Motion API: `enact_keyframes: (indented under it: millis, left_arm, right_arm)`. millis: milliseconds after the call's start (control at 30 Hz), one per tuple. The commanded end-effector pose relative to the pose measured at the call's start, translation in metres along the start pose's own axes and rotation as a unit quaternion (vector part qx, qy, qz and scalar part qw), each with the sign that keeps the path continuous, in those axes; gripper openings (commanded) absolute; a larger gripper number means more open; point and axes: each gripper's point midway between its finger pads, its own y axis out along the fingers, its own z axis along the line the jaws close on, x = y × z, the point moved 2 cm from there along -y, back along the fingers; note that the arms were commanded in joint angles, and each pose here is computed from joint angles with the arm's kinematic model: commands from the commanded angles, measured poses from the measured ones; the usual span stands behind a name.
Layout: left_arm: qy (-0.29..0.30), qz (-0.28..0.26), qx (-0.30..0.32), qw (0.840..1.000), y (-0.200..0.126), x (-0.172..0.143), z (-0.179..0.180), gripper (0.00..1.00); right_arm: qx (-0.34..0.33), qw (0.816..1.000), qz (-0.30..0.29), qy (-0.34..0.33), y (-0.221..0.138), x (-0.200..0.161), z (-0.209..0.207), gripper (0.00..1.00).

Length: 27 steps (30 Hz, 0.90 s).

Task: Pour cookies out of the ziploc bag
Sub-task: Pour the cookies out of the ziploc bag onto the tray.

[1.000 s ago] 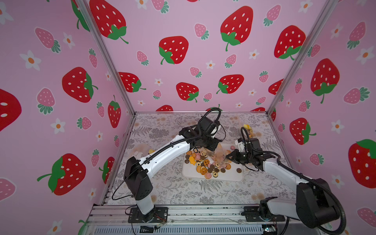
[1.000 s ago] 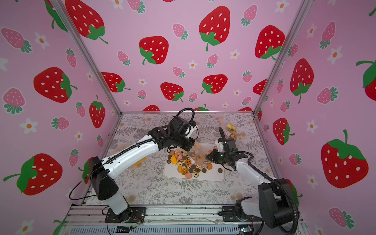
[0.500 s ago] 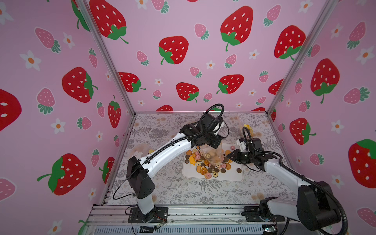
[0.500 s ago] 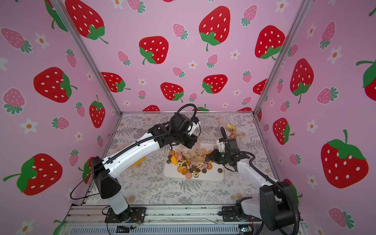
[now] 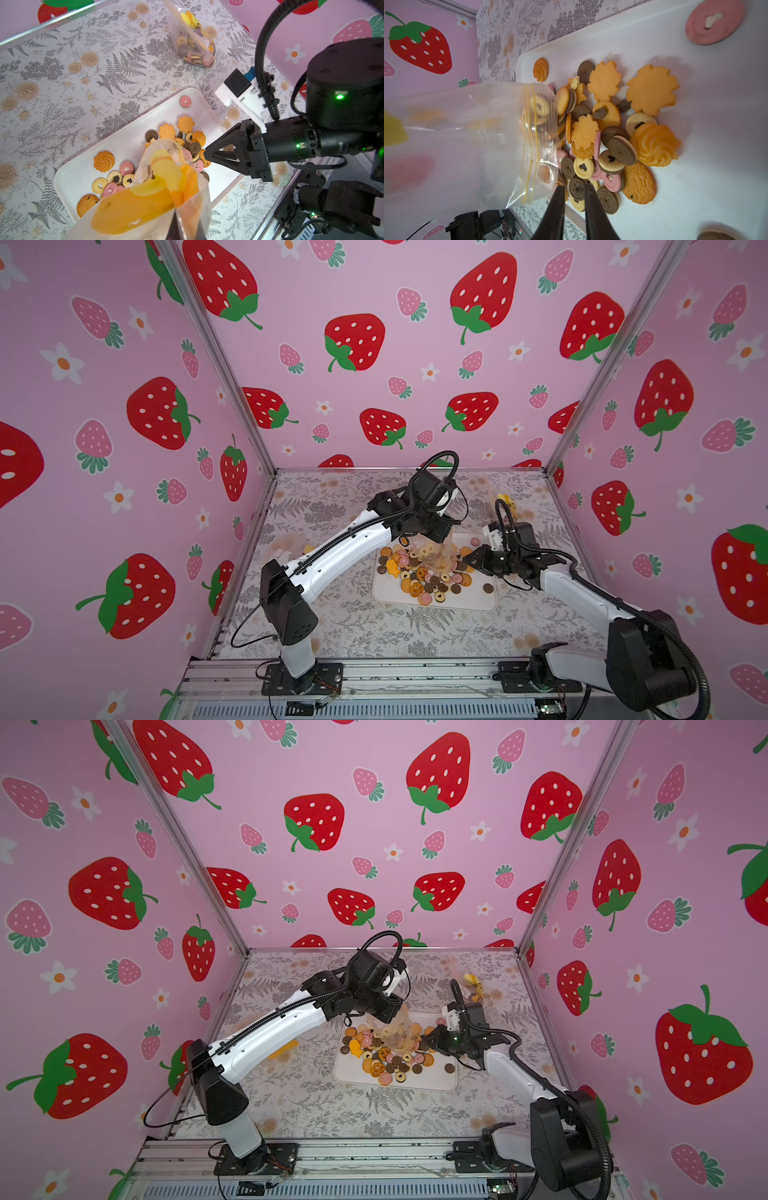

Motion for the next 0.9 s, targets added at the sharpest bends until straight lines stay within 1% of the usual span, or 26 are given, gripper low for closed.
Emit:
enact_keyframes:
  millis: [0, 100, 200, 300, 400, 500, 600, 667, 733, 767, 833, 867]
  left_arm:
    - [0.012, -0.007, 0.018, 1.000, -0.015, 0.005, 0.003, 0.00]
    - [0.006, -0.003, 0.014, 1.000, -0.016, 0.003, 0.003, 0.00]
    - [0.002, -0.019, 0.016, 1.000, -0.025, 0.004, 0.003, 0.00]
    - [0.000, -0.018, 0.032, 0.999, -0.027, 0.000, 0.011, 0.00]
    - [-0.007, -0.010, 0.033, 0.999, -0.026, -0.006, 0.015, 0.00]
    - [-0.016, -0.012, 0.042, 0.999, -0.029, -0.009, 0.023, 0.00]
    - [-0.033, -0.019, 0.020, 0.999, -0.034, -0.008, 0.020, 0.00]
    - [-0.035, -0.018, 0.026, 0.999, -0.039, -0.010, 0.022, 0.00]
    - [-0.046, -0.008, 0.036, 0.998, -0.051, -0.013, 0.024, 0.00]
    - [-0.041, -0.013, 0.037, 0.998, -0.063, -0.010, 0.019, 0.00]
    - [-0.042, -0.040, 0.033, 0.998, -0.081, -0.007, 0.014, 0.00]
    - [-0.048, -0.053, 0.030, 0.997, -0.085, -0.007, 0.015, 0.03]
  right_arm:
    - [0.004, 1.000, -0.002, -0.002, -0.002, 0.004, 0.002, 0.24]
    - [0.006, 1.000, -0.002, -0.004, -0.002, 0.004, 0.003, 0.27]
    - [0.006, 1.000, -0.005, -0.007, -0.003, 0.006, 0.005, 0.31]
    - [0.004, 1.000, -0.006, -0.008, -0.002, 0.008, 0.005, 0.34]
    - [0.005, 1.000, -0.005, -0.008, -0.001, 0.009, 0.005, 0.35]
    - [0.001, 1.000, -0.007, -0.006, -0.002, 0.008, 0.003, 0.38]
    - [0.003, 1.000, -0.002, -0.007, -0.004, 0.008, 0.007, 0.39]
    - [-0.002, 1.000, -0.003, -0.012, -0.009, 0.007, 0.008, 0.40]
    - [-0.008, 1.000, -0.007, -0.014, -0.014, 0.006, 0.008, 0.43]
    - [-0.009, 1.000, -0.009, -0.016, -0.015, 0.006, 0.009, 0.44]
    - [-0.016, 1.000, -0.009, -0.014, -0.017, 0.004, 0.007, 0.45]
    - [-0.017, 1.000, -0.007, -0.012, -0.017, 0.004, 0.006, 0.45]
